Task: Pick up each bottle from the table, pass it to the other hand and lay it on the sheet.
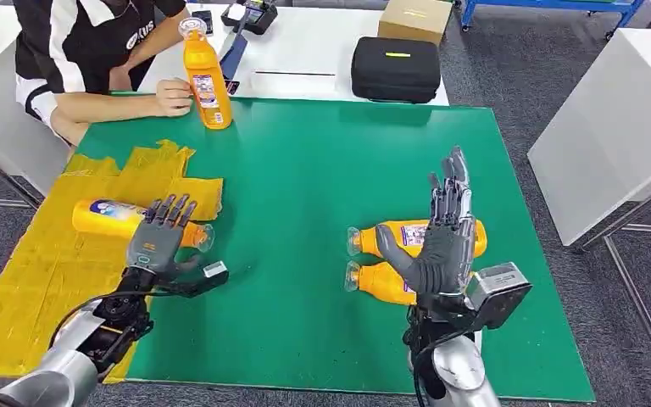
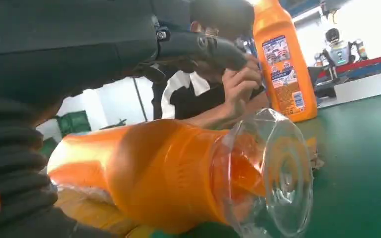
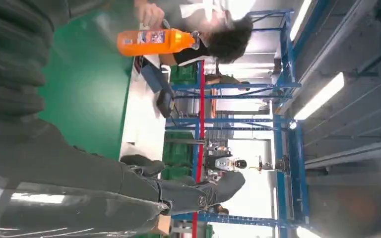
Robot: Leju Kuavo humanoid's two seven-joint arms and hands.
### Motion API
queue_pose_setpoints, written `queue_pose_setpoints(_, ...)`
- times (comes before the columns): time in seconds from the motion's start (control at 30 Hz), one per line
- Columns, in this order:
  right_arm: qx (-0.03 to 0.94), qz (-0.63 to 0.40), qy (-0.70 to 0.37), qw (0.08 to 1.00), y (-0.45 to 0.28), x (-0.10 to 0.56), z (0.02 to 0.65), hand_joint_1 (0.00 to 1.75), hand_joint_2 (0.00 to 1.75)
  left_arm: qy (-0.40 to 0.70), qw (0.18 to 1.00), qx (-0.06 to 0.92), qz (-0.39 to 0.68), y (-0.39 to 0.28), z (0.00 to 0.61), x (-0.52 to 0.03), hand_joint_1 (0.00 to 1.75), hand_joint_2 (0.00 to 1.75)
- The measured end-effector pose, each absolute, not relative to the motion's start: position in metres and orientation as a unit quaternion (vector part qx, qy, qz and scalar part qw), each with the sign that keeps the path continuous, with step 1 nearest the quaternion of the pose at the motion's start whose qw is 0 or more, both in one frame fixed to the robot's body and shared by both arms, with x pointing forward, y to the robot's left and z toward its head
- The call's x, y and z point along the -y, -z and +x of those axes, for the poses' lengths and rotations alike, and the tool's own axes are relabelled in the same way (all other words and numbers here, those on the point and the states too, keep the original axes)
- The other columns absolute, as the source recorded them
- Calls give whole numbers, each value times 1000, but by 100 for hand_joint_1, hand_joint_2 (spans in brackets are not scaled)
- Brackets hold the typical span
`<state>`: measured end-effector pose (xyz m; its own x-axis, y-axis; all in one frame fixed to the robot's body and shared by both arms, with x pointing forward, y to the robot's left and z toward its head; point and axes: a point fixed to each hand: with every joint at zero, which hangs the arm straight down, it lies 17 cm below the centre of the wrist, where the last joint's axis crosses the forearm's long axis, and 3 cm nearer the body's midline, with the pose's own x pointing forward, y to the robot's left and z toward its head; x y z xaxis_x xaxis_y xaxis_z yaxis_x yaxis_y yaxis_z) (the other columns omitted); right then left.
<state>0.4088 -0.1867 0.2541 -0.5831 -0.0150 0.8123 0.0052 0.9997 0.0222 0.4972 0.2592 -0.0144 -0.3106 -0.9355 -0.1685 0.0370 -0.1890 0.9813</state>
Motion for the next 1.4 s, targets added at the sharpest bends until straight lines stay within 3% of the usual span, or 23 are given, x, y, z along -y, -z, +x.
queue_pose_setpoints(0.2, 891, -45, -24, 451, -256, 185, 409, 0, 175, 602, 420, 534, 418, 11, 499, -248, 0, 0)
queue_pose_setpoints(0.37, 882, -200, -105, 413, -267, 197, 408, 0, 175, 554, 432, 601, 383, -9, 498, -218, 0, 0)
queue_pose_setpoints(0.5, 880, -223, -106, 406, -274, 207, 407, 0, 175, 535, 434, 619, 378, -22, 500, -203, 0, 0)
queue_pose_setpoints(0.53, 879, -229, -109, 404, -276, 209, 406, 0, 175, 529, 430, 626, 380, -27, 500, -199, 0, 175)
queue_pose_setpoints(0.67, 863, -288, -137, 391, -280, 217, 406, 0, 175, 529, 376, 633, 423, -55, 502, -183, 0, 175)
queue_pose_setpoints(0.7, 859, -302, -140, 388, -282, 221, 406, 0, 175, 524, 375, 640, 419, -62, 502, -176, 0, 0)
queue_pose_setpoints(0.73, 856, -311, -143, 388, -284, 225, 406, 0, 175, 517, 376, 648, 414, -68, 501, -169, 0, 0)
queue_pose_setpoints(0.77, 850, -325, -150, 386, -284, 228, 406, 0, 175, 510, 371, 655, 415, -76, 499, -164, 0, 175)
queue_pose_setpoints(0.93, 778, -404, -260, 406, -257, 236, 419, 0, 175, 445, 347, 701, 436, -120, 484, -152, 0, 175)
queue_pose_setpoints(1.17, 635, -433, -428, 475, -182, 276, 438, 0, 175, 301, 375, 797, 365, -179, 452, -144, 0, 175)
queue_pose_setpoints(1.4, 601, -449, -461, 475, -169, 307, 441, 0, 175, 253, 366, 826, 347, -208, 438, -143, 0, 175)
